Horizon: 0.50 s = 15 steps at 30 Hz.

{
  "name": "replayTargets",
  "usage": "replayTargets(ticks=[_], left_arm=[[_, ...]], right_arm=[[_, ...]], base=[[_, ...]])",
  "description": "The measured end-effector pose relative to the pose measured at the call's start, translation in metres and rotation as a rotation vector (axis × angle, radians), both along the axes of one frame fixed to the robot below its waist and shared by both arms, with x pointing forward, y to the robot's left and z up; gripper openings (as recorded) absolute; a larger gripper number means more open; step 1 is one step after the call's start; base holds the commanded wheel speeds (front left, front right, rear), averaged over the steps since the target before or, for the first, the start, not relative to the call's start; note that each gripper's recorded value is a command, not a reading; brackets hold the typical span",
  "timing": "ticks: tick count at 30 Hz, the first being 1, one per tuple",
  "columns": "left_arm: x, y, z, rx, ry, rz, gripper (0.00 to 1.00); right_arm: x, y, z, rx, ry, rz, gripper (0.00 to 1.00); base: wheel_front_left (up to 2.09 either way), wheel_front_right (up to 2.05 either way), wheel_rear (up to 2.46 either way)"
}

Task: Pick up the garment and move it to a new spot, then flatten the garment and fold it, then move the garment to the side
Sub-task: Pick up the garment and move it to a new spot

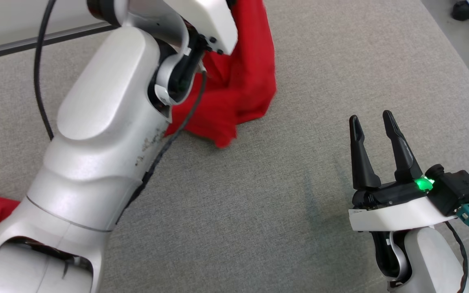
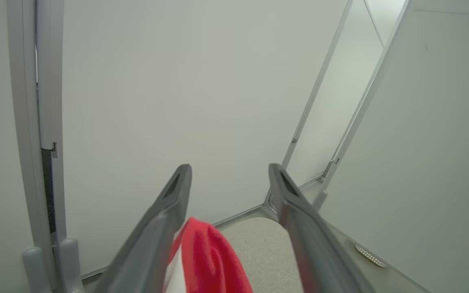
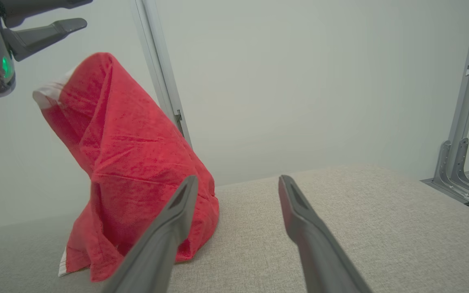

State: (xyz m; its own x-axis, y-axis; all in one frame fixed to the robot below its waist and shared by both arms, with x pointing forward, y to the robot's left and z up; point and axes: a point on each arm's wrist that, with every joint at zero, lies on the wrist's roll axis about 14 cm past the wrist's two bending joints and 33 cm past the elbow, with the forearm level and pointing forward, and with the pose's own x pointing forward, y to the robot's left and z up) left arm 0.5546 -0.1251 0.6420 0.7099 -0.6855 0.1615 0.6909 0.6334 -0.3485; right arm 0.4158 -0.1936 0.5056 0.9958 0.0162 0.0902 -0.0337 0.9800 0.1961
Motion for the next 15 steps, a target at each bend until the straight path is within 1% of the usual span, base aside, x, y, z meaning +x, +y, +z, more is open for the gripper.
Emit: replayTargets(ticks=[3,6,9,11,13,15], left_arm=[[0.01,0.004,-0.007,-0.002,0.007,0.022,1.0],[0.018,0.021,-0.014,0.019,-0.002,0.059,1.0],[0.029,0.058,-0.015,0.024,-0.034,0.145,1.0],[0.032,0.085,-0.025,0.038,-0.037,0.207,1.0],[0.027,0.111,-0.04,0.073,-0.043,0.253,1.0],[0.019,0.136,-0.054,0.083,-0.035,0.299,1.0]], right_arm=[[0.002,-0.001,-0.004,0.0,0.012,-0.003,1.0],[0.005,0.004,-0.006,-0.001,0.013,0.013,1.0],[0.008,0.011,-0.005,-0.012,0.008,0.033,1.0],[0.01,0.017,-0.005,-0.02,0.004,0.05,1.0],[0.011,0.025,-0.005,-0.029,0.002,0.072,1.0],[0.012,0.035,-0.005,-0.038,-0.001,0.099,1.0]], base=[[0.0,0.0,0.0],[0.0,0.0,0.0],[0.0,0.0,0.0],[0.0,0.0,0.0],[0.0,0.0,0.0],[0.0,0.0,0.0]])
